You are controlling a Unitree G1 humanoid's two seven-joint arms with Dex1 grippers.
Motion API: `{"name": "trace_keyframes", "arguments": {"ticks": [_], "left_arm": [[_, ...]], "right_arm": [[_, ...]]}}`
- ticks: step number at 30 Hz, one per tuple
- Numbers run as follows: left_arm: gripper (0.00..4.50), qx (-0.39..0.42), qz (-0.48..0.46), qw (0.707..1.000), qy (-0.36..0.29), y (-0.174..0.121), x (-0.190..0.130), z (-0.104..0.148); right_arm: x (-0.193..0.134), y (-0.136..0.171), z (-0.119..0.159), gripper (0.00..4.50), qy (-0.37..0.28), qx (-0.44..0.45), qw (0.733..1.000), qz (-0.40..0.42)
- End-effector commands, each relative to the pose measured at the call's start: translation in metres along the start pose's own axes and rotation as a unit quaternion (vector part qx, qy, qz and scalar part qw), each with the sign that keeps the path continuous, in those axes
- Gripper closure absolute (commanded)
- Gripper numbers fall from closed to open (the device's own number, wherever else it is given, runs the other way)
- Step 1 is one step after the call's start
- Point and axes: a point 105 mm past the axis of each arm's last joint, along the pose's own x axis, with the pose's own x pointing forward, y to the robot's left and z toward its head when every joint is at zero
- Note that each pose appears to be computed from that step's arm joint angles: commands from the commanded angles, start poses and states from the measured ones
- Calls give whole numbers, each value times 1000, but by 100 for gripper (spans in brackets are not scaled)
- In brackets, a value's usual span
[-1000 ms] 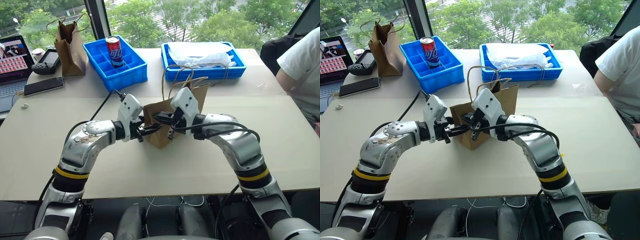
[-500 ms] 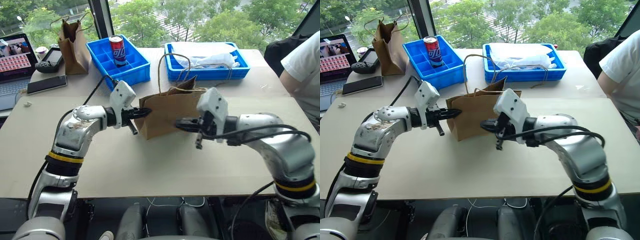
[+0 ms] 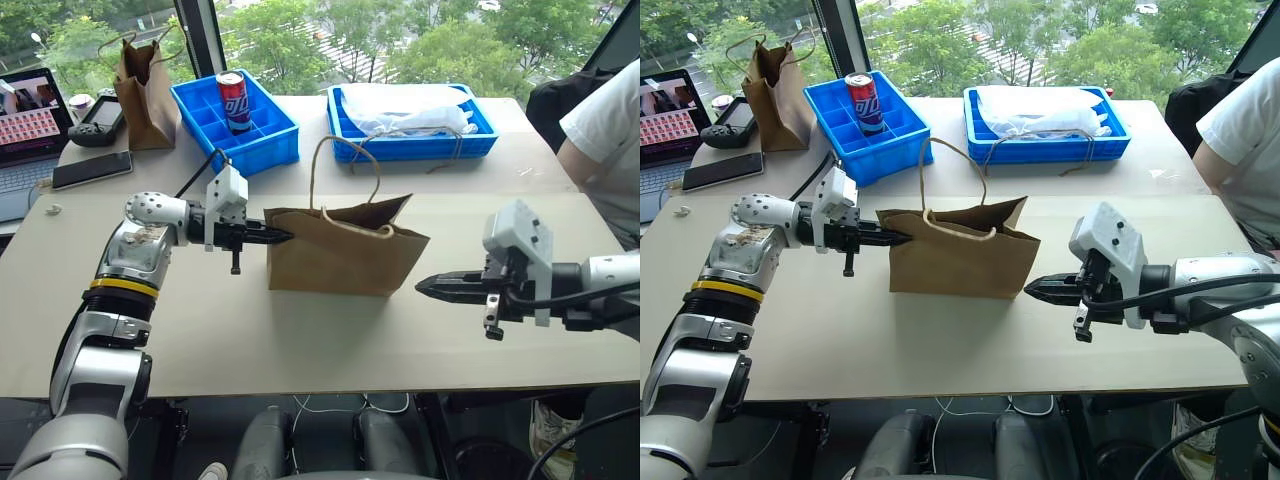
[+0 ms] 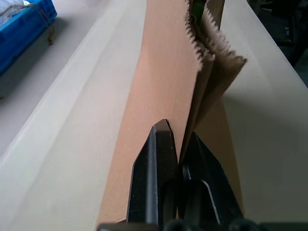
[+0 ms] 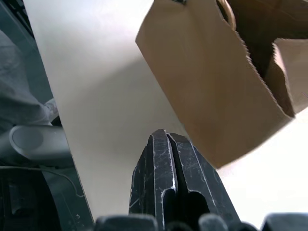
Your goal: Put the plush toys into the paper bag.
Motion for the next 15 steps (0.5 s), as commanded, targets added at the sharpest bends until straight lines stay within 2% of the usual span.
{"name": "trace_keyframes", "arguments": {"ticks": [1,4,7,10,13,15], "left_arm": [[419,-17,-5,1000,-18,-3,-14,7],[351,-44,-13,999,-8,-9,-23,1],[237,-63,-6,998,1,-13,-36,-2],[127,-82,38,995,30,-10,-64,-10],[22,-96,85,991,32,-5,-95,-6],[4,-116,106,987,20,-4,-112,-1]], "right_arm": [[-15,-13,1,450,-5,-7,999,-43],[-20,-20,0,450,-4,-7,998,-55],[-26,-27,-3,450,-1,-6,998,-62],[-34,-34,-8,450,0,1,998,-68],[-40,-38,-13,450,3,7,997,-71],[-44,-43,-16,450,0,14,997,-77]]}}
